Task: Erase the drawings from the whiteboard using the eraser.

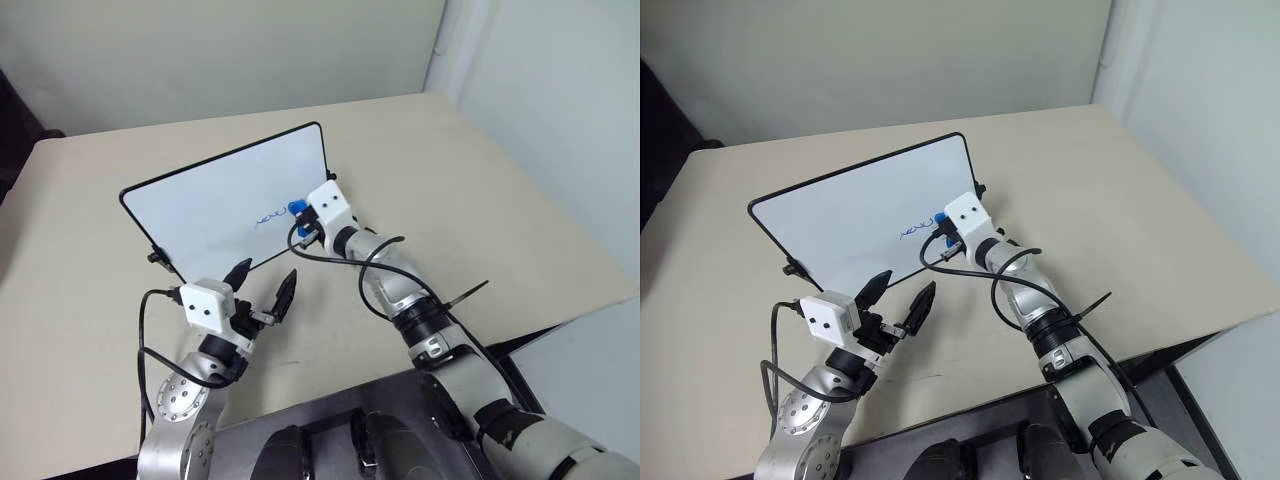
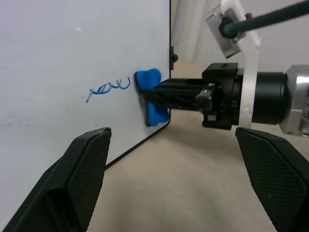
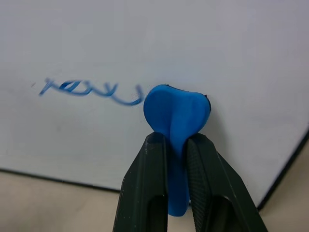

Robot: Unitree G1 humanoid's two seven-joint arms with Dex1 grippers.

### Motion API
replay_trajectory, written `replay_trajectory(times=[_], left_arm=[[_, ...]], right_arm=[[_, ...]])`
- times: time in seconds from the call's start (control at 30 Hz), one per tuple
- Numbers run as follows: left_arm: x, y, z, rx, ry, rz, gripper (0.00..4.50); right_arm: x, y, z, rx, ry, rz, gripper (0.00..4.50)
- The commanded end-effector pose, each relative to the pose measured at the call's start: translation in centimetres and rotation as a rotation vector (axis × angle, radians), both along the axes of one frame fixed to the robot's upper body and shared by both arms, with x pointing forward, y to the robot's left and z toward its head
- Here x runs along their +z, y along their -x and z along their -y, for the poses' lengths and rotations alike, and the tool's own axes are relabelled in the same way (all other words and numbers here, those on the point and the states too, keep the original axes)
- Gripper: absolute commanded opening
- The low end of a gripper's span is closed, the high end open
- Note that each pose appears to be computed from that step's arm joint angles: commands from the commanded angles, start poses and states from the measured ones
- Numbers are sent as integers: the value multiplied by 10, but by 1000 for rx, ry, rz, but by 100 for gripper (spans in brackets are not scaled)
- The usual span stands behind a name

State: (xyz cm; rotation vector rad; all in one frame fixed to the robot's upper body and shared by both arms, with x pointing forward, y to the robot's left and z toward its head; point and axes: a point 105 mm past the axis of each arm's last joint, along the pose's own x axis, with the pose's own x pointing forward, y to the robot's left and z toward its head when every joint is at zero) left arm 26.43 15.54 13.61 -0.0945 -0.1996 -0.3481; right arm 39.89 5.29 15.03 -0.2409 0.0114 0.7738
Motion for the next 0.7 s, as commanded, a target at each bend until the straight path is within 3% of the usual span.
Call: replay_trajectory(times=[0.03,0.43,0.7], left_arm=[[15,6,0,4,-5,56,450],[15,9,-1,14,-1,51,450],[14,8,-1,8,-2,52,450]], right_arm=[[14,16,-33,112,-5,44,57],[47,42,-58,267,-79,163,57],[50,20,-40,140,-109,132,57]])
